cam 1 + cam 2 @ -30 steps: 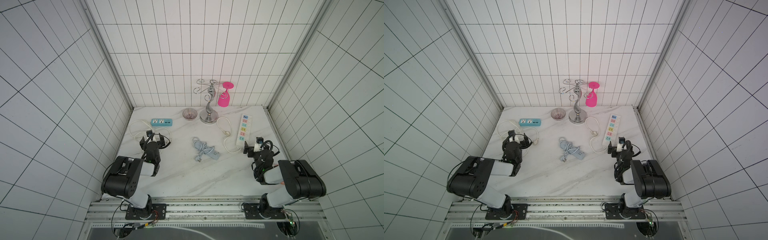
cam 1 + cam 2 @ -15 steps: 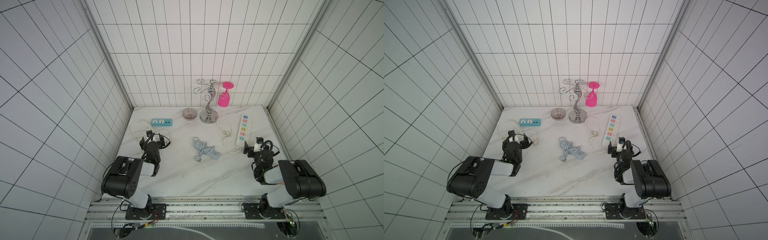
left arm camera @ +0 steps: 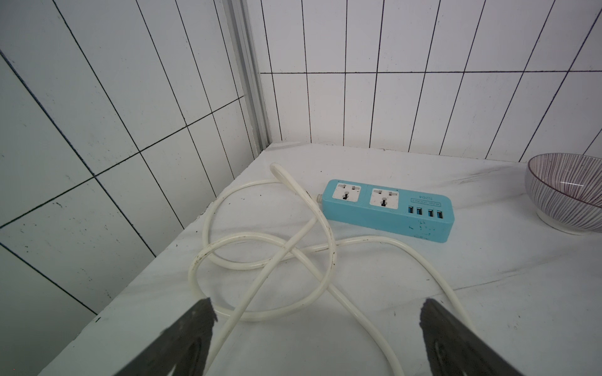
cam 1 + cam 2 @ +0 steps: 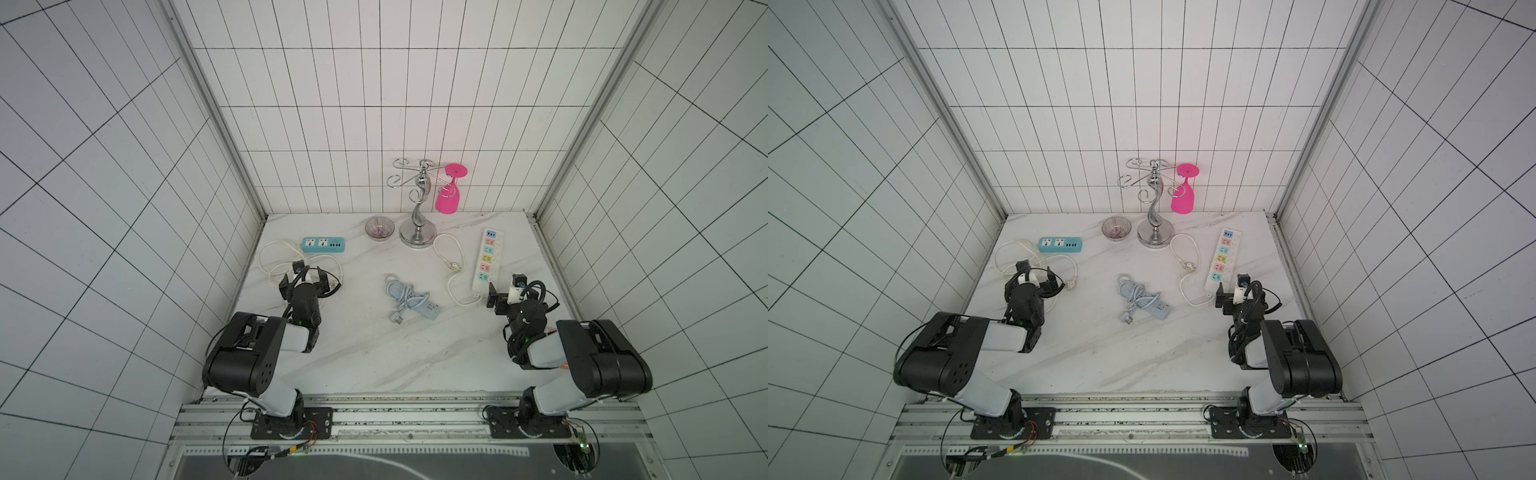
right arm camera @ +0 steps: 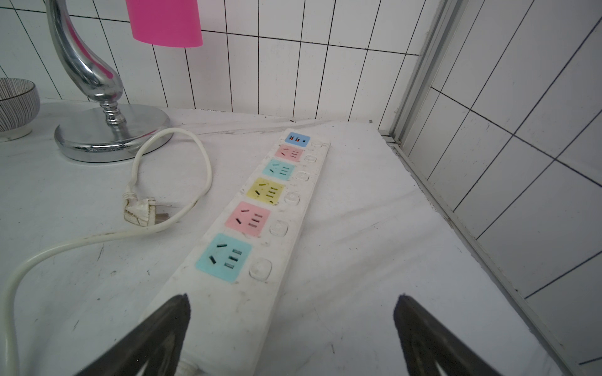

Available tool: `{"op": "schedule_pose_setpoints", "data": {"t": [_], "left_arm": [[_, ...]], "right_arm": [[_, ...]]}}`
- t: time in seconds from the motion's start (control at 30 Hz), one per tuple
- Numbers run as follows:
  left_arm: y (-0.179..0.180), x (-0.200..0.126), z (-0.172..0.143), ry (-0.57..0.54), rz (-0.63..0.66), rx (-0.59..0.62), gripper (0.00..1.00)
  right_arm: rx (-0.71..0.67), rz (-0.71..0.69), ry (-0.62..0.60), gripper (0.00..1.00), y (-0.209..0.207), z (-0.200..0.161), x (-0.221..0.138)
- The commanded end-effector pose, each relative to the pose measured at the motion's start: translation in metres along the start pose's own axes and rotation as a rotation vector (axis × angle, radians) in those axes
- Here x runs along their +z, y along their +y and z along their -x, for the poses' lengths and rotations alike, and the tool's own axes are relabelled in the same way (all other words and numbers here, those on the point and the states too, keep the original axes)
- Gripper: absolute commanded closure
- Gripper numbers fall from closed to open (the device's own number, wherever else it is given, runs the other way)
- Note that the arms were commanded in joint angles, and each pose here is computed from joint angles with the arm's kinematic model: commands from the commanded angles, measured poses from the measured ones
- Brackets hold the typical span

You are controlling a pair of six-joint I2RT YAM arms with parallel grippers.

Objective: Wrap the cord around the power strip
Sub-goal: Reset both arms

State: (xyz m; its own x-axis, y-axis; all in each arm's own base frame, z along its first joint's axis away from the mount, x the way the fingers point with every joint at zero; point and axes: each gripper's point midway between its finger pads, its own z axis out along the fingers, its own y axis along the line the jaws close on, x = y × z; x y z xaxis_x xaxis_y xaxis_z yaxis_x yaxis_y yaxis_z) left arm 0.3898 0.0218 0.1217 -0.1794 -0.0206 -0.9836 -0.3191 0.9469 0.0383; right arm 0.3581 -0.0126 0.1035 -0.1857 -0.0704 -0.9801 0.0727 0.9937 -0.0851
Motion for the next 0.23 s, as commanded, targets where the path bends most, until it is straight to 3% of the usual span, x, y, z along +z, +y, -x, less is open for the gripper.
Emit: {"op": "schedule_pose_setpoints", "data": {"t": [0.0,0.2], "left_arm": [[0.0003,0.0005,0.0088,-0.025,0.006,-0.015,0.03],[0.0004,0.0006,0.0088,-0.025,0.006,-0.015,0.03]], "right_arm": [[0.028,-0.015,-0.082,0.01,-0.0056,0.0307,0.0138],[0.038,0.008,-0.066,0.01,-0.0064,0.0293,0.0184]]}}
